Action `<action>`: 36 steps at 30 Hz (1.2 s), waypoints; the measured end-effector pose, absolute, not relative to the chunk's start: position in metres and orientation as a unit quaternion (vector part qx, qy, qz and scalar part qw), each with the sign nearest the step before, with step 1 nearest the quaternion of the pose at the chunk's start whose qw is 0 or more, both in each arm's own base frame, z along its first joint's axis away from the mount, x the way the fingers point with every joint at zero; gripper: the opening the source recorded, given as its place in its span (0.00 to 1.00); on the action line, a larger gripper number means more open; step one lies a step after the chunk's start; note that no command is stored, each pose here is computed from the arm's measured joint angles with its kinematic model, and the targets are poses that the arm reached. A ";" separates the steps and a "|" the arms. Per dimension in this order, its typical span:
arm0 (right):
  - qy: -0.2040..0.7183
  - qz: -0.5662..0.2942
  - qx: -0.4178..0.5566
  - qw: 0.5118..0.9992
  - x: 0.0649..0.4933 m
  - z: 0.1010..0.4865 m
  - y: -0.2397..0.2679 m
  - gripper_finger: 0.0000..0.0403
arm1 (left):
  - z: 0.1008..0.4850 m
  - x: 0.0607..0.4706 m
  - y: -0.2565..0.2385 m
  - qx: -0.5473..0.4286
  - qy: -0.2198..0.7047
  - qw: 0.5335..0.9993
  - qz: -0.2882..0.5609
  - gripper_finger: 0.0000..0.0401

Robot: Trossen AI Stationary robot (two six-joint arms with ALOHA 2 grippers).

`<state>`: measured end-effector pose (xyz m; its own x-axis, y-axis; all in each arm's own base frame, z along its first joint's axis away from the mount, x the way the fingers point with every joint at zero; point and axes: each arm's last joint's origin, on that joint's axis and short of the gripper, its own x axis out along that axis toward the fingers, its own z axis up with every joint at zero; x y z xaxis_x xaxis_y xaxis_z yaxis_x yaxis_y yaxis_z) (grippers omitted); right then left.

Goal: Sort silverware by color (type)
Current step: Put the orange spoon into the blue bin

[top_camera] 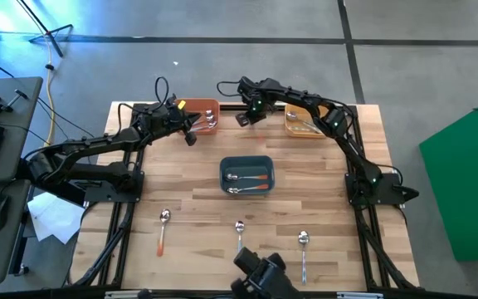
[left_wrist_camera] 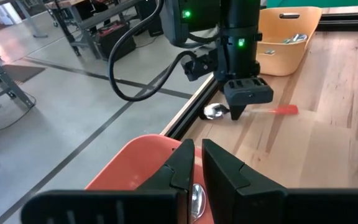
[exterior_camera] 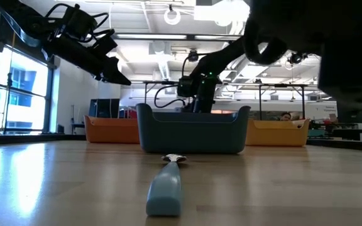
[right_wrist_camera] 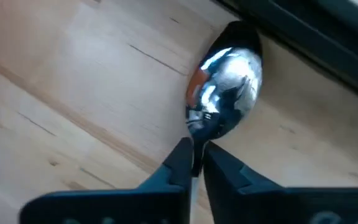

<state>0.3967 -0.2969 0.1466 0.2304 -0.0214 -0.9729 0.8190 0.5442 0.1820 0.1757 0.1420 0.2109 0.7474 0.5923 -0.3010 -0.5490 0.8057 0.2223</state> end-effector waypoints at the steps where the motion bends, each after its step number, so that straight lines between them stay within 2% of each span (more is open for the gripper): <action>1: 0.545 -0.297 0.359 0.697 0.396 0.147 -0.297 0.03 | 0.211 0.176 0.142 0.060 0.181 0.933 0.306 0.05; 6: 0.558 -0.274 0.321 0.714 0.396 0.159 -0.296 0.01 | 0.211 0.176 0.142 0.060 0.181 0.933 0.306 0.05; 11: 0.543 -0.258 0.247 0.760 0.399 0.218 -0.280 0.00 | 0.211 0.176 0.142 0.060 0.181 0.932 0.307 0.05; 19: 0.551 -0.143 0.130 0.812 0.401 0.288 -0.191 0.00 | 0.211 0.175 0.143 0.061 0.183 0.928 0.318 0.05; 26: 0.526 0.046 0.127 0.840 0.404 0.268 -0.114 0.00 | 0.210 0.175 0.143 0.060 0.185 0.928 0.318 0.05; 30: 0.532 0.080 0.115 0.835 0.405 0.233 -0.089 0.00 | 0.210 0.175 0.143 0.060 0.185 0.928 0.318 0.05; 36: 0.532 0.090 0.104 0.836 0.401 0.207 -0.083 0.00 | 0.211 0.175 0.143 0.061 0.182 0.928 0.318 0.05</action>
<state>0.4013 -0.0833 0.2073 0.4179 0.2607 -0.8703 -0.0399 0.9623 0.2691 0.1752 0.1427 0.2111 0.7310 0.6133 -0.2992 -0.5689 0.7898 0.2291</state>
